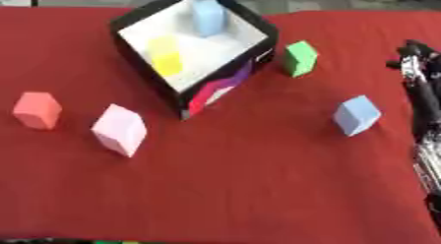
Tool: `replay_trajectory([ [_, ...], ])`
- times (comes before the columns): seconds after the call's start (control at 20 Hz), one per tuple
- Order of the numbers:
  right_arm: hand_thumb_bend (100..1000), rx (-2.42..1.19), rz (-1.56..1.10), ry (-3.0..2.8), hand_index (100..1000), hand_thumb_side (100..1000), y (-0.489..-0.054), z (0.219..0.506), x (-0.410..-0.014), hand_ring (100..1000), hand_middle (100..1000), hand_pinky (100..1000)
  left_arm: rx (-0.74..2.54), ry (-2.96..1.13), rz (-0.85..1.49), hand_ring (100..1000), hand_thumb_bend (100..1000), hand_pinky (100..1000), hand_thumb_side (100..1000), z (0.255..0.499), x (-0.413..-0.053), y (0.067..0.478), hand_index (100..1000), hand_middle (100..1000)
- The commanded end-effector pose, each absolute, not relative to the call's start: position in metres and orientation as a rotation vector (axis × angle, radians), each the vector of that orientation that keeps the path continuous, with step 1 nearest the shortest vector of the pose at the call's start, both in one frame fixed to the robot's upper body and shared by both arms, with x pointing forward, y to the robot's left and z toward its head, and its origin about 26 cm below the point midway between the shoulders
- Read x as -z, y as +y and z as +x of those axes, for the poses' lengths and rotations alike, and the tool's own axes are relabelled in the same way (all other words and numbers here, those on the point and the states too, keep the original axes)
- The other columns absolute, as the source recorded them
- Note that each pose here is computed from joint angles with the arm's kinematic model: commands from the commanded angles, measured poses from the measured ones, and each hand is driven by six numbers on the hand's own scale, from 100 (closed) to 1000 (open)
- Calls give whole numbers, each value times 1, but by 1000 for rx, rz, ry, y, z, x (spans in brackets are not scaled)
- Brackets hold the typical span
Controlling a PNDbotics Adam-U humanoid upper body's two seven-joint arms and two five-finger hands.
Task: Pick up objects on the table and place them in the box.
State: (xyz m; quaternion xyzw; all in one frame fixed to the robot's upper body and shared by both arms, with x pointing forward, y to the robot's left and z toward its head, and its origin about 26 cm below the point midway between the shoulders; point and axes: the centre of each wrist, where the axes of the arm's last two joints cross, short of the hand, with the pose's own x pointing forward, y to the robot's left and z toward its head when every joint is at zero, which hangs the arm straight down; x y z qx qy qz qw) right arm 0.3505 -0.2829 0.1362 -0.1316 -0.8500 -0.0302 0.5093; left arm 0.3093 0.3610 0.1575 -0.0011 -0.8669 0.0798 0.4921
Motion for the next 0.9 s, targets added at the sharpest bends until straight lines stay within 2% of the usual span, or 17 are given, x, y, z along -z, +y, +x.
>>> replay_trajectory([
  [0.05,100,57,-330,-2065,811,581,-287,351,-144,718,756,989,-167,-2129,29,751,258,871,793,308,-169,369,808,831],
  [0.6,100,61,-330,-2065,812,584,-288,352,-145,719,756,990,-167,-2135,30,752,255,871,788,308,-170,368,808,831],
  [0.9,100,-24,-351,-2114,814,560,-299,353,-172,724,759,985,-168,-2137,37,752,255,871,789,308,-172,370,808,831],
])
